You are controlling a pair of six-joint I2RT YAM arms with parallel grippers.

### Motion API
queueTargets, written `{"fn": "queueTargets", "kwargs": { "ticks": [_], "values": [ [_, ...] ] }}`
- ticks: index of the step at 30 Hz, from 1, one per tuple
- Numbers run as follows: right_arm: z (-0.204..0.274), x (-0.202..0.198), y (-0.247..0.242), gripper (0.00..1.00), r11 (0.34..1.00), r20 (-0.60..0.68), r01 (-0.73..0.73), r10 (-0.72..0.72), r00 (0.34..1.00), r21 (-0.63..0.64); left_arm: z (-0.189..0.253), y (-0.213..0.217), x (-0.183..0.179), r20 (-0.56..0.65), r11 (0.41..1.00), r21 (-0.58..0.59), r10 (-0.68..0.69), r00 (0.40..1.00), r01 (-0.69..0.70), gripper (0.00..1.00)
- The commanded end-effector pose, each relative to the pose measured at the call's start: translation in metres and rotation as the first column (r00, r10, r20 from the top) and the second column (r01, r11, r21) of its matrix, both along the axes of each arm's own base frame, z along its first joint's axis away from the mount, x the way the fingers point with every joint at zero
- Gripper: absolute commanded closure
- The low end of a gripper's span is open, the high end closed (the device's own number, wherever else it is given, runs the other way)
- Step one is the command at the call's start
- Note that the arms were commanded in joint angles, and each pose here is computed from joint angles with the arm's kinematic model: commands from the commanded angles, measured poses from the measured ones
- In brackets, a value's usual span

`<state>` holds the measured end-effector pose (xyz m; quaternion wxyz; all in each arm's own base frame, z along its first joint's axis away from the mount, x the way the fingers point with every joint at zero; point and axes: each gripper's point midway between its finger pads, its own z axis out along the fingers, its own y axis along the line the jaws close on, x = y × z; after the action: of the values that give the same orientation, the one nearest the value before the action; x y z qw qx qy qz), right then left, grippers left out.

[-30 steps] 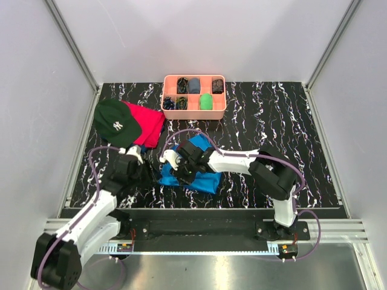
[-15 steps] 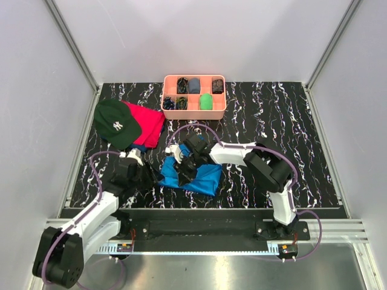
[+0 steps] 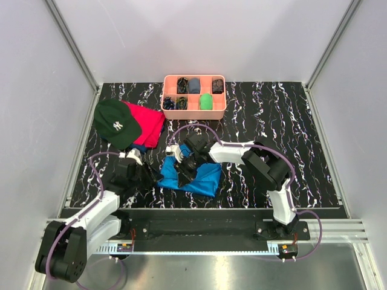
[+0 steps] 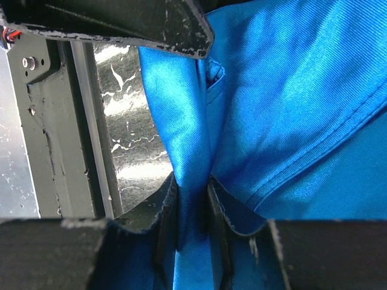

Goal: Fold the napkin, place the utensils inside, and roll it up
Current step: Roll the napkin with the utensil

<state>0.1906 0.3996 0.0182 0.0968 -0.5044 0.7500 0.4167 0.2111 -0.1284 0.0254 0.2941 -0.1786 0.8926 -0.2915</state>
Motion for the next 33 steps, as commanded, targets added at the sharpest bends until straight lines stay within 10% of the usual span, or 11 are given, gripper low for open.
{"fn": "queueTargets", "kwargs": {
  "ticks": [1, 12, 23, 33],
  "values": [
    [-0.040, -0.009, -0.027, 0.71, 0.986, -0.056, 0.022, -0.031, 0.998, -0.166, 0.006, -0.009, 0.002, 0.045, 0.998, -0.052, -0.038, 0.998, 0.041, 0.58],
    [-0.028, 0.005, -0.022, 0.64, 0.985, -0.008, 0.068, -0.070, 0.997, -0.160, -0.009, -0.014, -0.005, -0.037, 0.994, -0.035, -0.102, 0.994, 0.100, 0.99],
    [0.049, 0.037, -0.012, 0.27, 0.982, 0.230, 0.177, -0.156, 0.961, -0.071, -0.017, -0.018, -0.003, -0.119, 0.988, -0.022, -0.153, 0.981, 0.151, 1.00],
    [0.063, 0.019, -0.033, 0.21, 0.963, 0.605, 0.253, -0.148, 0.782, -0.091, -0.021, -0.016, -0.007, -0.173, 0.988, -0.004, -0.154, 0.973, 0.155, 1.00]
  ]
}}
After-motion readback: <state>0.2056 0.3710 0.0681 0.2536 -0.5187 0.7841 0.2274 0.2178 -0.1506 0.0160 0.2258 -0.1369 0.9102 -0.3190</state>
